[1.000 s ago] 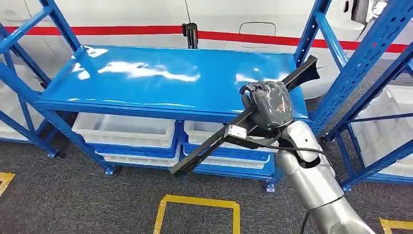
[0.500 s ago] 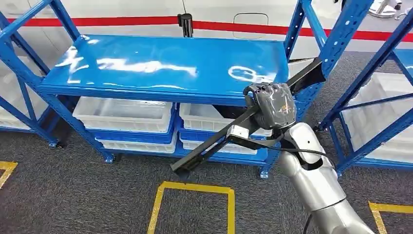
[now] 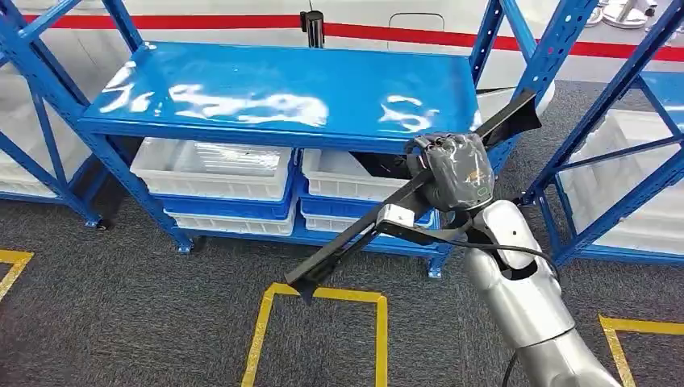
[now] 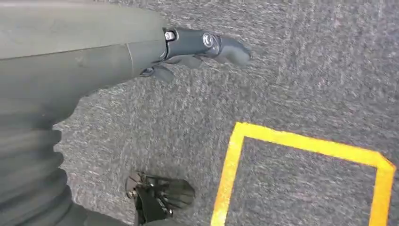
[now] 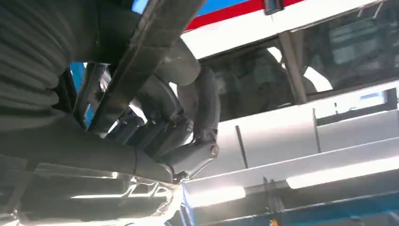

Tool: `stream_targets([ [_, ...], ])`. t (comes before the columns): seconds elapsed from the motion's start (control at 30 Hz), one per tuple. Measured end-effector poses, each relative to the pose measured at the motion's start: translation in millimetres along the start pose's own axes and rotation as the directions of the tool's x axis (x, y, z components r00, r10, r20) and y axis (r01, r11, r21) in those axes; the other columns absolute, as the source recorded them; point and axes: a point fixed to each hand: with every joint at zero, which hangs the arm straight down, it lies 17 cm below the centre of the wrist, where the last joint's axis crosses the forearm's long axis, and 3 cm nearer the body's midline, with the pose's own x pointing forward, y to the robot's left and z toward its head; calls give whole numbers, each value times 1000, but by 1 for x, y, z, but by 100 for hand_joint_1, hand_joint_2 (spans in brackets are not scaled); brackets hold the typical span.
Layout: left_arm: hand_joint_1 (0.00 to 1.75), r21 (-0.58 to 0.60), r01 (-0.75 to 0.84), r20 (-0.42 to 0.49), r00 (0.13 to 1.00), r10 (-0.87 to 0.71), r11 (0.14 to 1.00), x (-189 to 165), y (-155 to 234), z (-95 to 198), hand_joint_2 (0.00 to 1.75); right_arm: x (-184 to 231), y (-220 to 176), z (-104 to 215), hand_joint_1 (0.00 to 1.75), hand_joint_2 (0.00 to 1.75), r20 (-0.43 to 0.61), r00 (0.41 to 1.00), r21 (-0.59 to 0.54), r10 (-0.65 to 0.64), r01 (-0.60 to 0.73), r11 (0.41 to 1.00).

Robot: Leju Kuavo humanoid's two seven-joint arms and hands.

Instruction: Take the parts from the cabinet and place them on the table.

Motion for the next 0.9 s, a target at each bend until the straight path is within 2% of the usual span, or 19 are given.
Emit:
stream_targets([
  [0.47,0,-3,5,-9,1000,-5,1000,-1,-4,1,175,-20,-12,-7,175,175,-32,999,-9,25,-25,1000],
  [0.9,0,-3,8,-16,1000,-8,1000,-3,-4,1,175,-23,-13,-12,175,175,-42,998,-2,-49,49,999],
])
